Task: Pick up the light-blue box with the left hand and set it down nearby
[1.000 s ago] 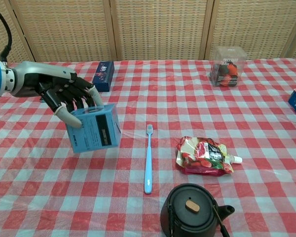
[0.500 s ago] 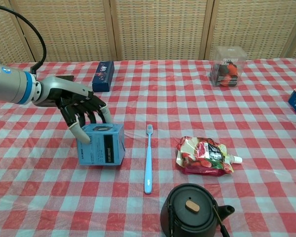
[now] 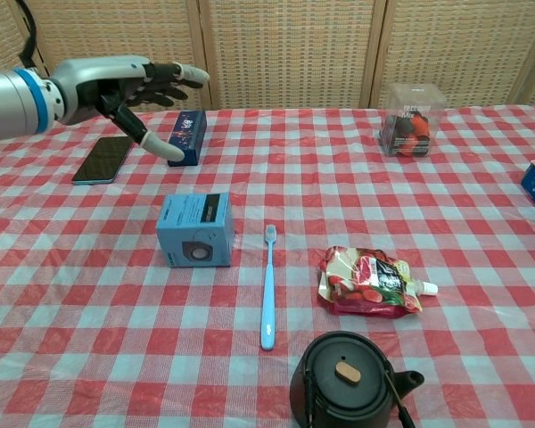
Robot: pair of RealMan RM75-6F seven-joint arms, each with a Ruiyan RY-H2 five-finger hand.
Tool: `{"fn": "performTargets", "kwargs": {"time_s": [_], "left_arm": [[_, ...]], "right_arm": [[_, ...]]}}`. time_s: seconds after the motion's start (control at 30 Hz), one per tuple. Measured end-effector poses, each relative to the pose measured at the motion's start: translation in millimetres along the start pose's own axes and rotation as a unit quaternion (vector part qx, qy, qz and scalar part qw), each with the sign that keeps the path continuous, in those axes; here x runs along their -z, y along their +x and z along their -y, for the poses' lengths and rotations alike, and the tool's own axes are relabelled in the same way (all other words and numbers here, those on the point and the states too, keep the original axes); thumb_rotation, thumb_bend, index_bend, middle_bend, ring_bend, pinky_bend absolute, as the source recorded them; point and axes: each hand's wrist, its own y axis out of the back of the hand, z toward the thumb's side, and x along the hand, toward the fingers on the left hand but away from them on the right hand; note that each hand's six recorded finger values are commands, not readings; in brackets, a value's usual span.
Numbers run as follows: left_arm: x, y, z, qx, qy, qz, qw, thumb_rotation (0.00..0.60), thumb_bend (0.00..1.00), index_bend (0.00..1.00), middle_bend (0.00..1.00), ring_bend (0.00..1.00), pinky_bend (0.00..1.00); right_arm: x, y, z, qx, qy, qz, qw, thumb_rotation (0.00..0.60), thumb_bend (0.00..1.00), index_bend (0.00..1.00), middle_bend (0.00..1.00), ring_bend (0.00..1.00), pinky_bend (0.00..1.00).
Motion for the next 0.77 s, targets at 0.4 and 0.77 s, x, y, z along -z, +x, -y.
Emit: {"fn": "performTargets", "kwargs": {"time_s": [0.4, 0.77], "left_arm": [[36, -70, -48, -0.135, 0.114, -0.030, 0.9838, 0.600, 0.00, 0.00, 0.00, 0.00, 0.00], [92, -222, -33, -0.197, 0.198, -0.178, 0.9433, 0.600, 0.00, 0.00, 0.00, 0.00, 0.00]], "right_arm": [[-2, 5, -6, 0.007, -0.009, -0.006, 0.9999, 0.600, 0.00, 0.00, 0.00, 0.00, 0.00], [-7, 7, -9, 0.012, -0.019, -0.022, 0.9995, 0.600, 0.00, 0.00, 0.00, 0.00, 0.00]]}}
